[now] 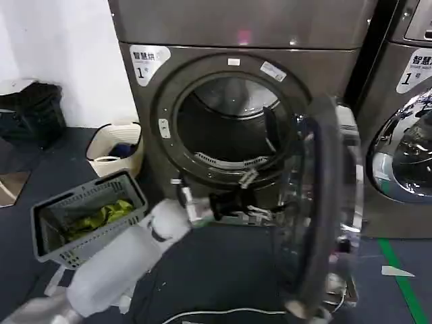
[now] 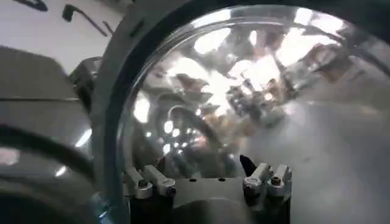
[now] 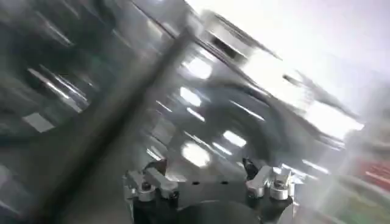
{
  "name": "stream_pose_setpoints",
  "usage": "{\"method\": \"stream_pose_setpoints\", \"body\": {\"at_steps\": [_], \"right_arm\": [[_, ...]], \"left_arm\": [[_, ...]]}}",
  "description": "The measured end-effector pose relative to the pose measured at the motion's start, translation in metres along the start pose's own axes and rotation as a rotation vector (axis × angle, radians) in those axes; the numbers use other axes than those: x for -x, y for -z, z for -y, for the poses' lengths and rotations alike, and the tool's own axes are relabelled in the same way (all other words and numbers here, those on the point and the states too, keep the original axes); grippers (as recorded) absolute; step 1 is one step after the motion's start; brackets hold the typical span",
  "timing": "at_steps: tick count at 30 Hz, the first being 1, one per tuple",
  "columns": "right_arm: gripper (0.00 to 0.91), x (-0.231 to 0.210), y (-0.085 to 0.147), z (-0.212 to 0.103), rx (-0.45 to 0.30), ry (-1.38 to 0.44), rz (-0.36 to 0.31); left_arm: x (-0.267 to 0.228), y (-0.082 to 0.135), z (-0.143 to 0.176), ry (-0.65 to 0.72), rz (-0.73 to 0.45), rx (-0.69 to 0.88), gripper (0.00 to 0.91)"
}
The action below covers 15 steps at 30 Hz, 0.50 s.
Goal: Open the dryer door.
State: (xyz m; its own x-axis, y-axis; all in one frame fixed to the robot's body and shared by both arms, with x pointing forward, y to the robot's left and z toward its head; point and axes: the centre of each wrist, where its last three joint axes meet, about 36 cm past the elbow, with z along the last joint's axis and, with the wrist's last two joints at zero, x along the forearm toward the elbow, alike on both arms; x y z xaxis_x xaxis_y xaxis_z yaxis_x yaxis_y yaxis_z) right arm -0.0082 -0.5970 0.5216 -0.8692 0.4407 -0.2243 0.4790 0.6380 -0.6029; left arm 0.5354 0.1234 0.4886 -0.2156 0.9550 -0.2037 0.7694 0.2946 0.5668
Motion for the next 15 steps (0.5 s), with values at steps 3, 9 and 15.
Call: {"method": "stream_pose_setpoints", "body": {"at_steps": [3, 9, 15], "right_arm": [[0.907, -0.037, -0.005, 0.005, -0.025, -0.286, -0.140], [0.907, -0.095, -0.004, 0.011, -0.204, -0.707, -0.403], [0.907, -0.109, 0.010, 0.009, -0.309, -0.876, -0.423]], "left_arm": [[0.022, -0.004, 0.009, 0.003, -0.003, -0.031, 0.907], [0.065, -0.006, 0.022, -0.018, 0.007, -0.067, 0.907], [0.103, -0.012, 0.034, 0.032, -0.011, -0.061, 0.907]]}}
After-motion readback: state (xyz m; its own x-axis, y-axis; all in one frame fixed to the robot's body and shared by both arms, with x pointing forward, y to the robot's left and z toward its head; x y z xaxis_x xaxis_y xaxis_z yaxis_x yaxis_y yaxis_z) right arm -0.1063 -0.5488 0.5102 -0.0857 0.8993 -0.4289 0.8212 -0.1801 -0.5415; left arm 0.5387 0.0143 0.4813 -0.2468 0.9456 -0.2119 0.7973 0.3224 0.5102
